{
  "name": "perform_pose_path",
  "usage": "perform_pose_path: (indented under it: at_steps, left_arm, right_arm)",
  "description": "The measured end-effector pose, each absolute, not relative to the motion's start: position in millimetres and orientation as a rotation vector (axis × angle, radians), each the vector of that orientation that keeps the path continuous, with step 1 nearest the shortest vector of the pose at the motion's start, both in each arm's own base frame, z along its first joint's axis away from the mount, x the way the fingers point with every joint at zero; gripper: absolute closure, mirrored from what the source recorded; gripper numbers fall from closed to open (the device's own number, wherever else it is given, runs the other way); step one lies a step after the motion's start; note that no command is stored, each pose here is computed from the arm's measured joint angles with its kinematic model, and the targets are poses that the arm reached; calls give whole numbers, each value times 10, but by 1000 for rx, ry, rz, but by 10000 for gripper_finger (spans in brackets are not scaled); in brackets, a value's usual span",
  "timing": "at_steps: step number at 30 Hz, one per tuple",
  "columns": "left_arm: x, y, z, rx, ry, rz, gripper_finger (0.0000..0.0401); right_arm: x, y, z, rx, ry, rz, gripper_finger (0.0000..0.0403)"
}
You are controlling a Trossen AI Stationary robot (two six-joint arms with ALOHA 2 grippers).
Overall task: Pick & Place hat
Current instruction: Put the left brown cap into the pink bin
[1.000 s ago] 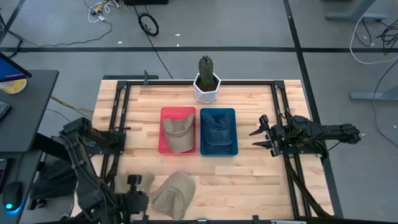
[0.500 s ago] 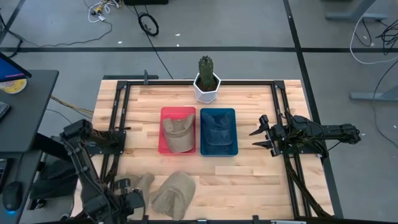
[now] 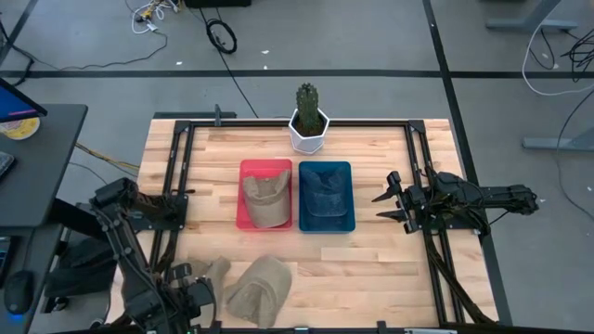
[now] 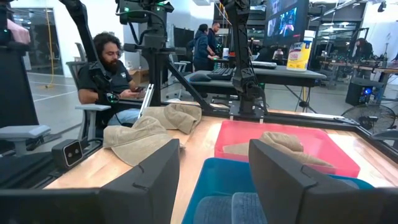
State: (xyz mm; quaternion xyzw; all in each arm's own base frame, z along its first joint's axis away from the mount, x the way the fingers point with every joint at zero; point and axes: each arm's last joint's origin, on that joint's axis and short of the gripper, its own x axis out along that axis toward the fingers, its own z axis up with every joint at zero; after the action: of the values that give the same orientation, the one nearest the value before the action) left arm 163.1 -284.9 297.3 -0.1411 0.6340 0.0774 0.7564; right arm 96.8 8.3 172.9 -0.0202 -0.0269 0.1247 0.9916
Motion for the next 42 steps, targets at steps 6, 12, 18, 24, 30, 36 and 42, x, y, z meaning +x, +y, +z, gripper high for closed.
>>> perform_pose_path:
  at_steps: [6, 12, 18, 24, 30, 36, 42]
  left_arm:
    - [1586, -2826, 2968, -279, 1400, 200, 273]
    - [1586, -2826, 2968, -282, 1400, 203, 204]
    - [1590, -2813, 2969, -259, 1371, 213, 160]
    - [1556, -2759, 2747, -201, 1412, 260, 156]
    - [1535, -2744, 2449, -199, 1463, 258, 162]
    - [1495, -2700, 2218, -199, 1509, 274, 163]
    - [1474, -2688, 1946, -244, 1532, 229, 163]
  right_arm:
    - [968, 83, 1729, -41, -54, 250, 209]
    - [968, 82, 1729, -41, -54, 250, 209]
    - [968, 83, 1729, -41, -54, 250, 209]
    - [968, 83, 1729, -41, -54, 250, 209]
    - [968, 82, 1729, -41, -54, 250, 209]
    - [968, 83, 1729, -41, -54, 250, 209]
    - [968, 82, 1729, -41, -54, 250, 209]
